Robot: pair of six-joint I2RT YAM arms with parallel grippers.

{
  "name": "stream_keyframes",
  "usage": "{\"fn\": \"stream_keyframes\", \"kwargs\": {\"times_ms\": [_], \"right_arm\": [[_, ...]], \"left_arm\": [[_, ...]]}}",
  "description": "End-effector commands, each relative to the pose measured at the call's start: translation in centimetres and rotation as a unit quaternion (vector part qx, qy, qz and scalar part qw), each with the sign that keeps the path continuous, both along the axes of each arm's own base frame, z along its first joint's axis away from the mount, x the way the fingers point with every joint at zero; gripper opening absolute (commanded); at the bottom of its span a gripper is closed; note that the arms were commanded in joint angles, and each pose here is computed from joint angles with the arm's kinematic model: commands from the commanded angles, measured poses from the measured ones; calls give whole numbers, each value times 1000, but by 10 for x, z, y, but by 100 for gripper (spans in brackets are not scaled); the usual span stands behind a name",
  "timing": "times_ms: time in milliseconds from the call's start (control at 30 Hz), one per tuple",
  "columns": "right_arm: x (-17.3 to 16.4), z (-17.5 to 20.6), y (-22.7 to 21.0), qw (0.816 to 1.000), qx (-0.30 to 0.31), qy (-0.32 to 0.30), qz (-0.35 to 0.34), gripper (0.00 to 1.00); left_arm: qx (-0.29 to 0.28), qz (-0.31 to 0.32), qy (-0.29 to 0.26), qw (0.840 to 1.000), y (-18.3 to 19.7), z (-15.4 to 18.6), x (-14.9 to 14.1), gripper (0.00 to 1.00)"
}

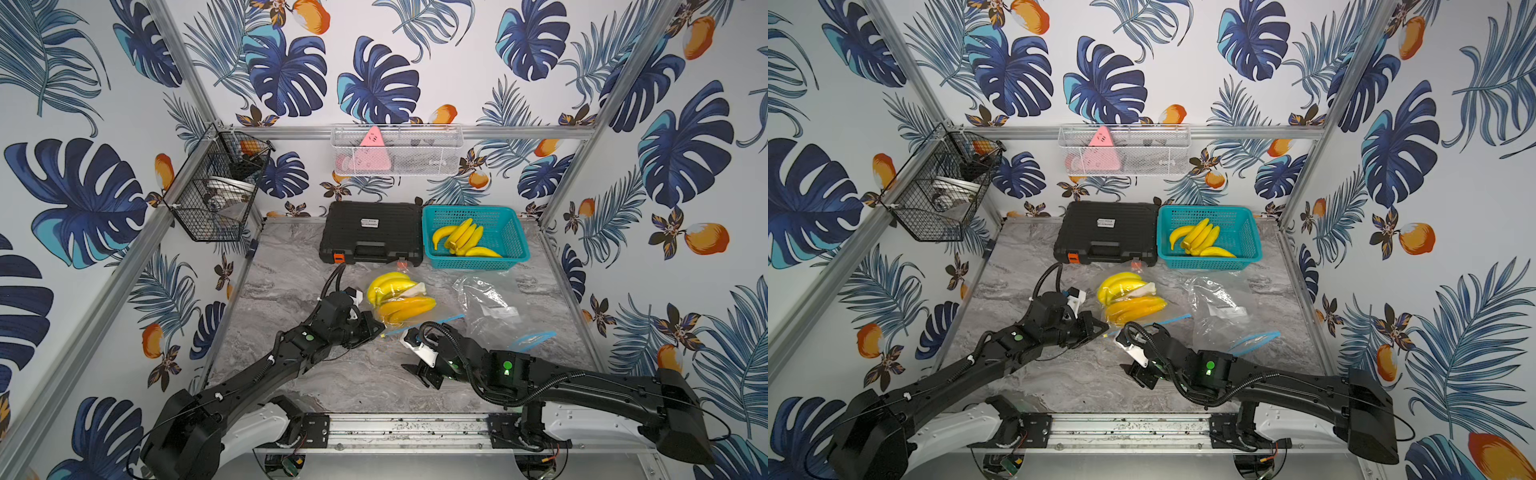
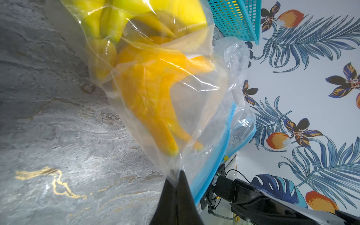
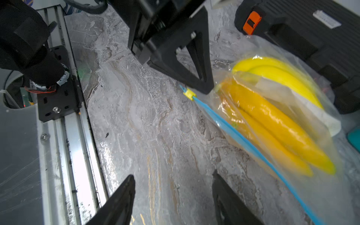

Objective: Open the zip-top bag and take out the banana
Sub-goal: Pick up the zipper food storage bag at the center of the board.

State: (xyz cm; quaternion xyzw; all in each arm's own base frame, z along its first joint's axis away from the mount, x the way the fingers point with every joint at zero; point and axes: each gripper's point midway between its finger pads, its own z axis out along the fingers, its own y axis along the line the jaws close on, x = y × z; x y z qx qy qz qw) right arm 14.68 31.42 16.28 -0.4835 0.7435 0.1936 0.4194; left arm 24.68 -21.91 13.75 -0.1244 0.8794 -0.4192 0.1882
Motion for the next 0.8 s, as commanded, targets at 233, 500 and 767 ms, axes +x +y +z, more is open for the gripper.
{"fn": "stream_keyframes", "kwargs": {"times_ms": [233, 500, 767], "right_arm": [[17, 13, 45, 992, -3, -110, 63, 56], [23, -2, 54, 989, -42, -121, 79, 51], [36, -16, 43, 989, -67, -112, 75, 42]], "left_arm": [[-31, -30, 7, 999, -9, 8, -4, 0], [-38, -34, 10, 999, -10, 10, -5, 0], [-46, -38, 15, 998, -12, 11, -4, 0]]}}
